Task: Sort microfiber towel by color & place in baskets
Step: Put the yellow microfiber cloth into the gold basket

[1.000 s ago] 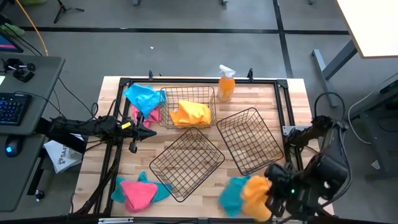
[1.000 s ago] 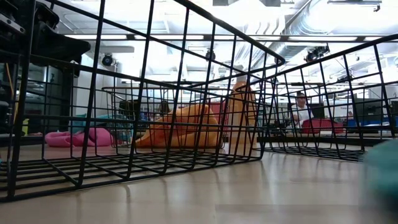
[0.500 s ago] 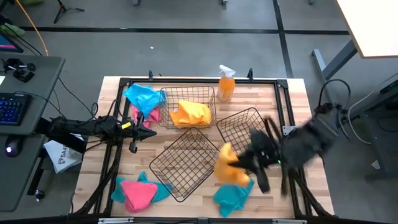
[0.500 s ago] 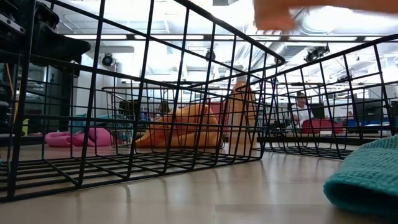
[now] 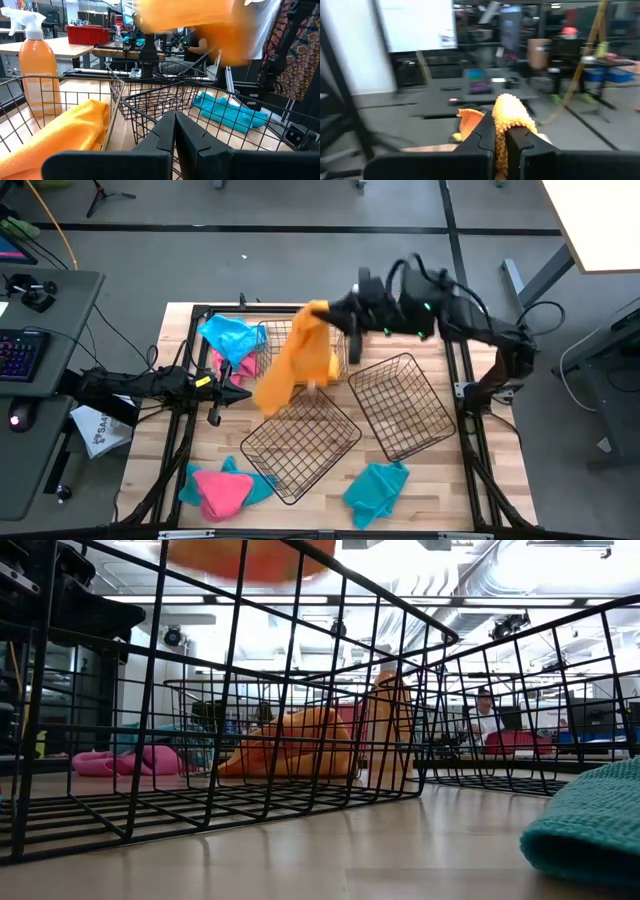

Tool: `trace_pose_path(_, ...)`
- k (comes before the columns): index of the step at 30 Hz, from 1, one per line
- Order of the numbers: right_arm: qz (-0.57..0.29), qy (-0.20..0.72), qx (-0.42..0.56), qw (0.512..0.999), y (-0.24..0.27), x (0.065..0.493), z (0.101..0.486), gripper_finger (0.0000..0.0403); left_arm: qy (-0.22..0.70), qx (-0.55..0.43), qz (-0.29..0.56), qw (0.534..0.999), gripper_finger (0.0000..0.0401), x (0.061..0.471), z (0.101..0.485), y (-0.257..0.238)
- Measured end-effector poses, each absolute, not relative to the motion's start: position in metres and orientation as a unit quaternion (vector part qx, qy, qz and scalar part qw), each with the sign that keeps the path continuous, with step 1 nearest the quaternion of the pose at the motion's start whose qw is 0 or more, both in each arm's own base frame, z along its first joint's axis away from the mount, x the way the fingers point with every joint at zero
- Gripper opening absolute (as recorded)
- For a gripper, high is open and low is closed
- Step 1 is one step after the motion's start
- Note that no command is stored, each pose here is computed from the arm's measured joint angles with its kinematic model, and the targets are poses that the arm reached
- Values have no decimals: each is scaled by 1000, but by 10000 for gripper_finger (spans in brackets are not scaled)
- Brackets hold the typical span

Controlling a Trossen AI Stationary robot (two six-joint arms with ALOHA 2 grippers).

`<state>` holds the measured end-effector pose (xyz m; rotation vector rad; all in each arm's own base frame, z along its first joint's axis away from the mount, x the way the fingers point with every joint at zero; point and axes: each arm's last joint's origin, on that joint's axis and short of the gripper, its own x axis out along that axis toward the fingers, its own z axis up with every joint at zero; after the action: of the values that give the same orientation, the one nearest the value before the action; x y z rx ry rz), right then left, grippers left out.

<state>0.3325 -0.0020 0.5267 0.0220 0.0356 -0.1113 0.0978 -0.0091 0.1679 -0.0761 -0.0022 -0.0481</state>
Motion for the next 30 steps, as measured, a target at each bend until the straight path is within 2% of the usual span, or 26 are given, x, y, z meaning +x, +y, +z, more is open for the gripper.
trace_pose_path(7, -41, 73, 38, 996, -37, 373, 491, 0, -1, -38, -24, 999, 0, 98, 168, -9)
trace_pose_path(15, -42, 156, 49, 986, -48, 428, 430, 0, -1, -38, -24, 999, 0, 98, 168, -9)
trace_pose_path(21, -32, 228, 65, 971, -51, 445, 395, 0, -1, -38, -24, 999, 0, 98, 168, -9)
trace_pose_path(26, -93, 323, 67, 940, -64, 440, 371, 0, -1, -38, -24, 999, 0, 98, 168, -9)
trace_pose_path(30, -169, 358, 88, 914, -81, 435, 349, 0, -1, -38, -24, 999, 0, 98, 168, -9)
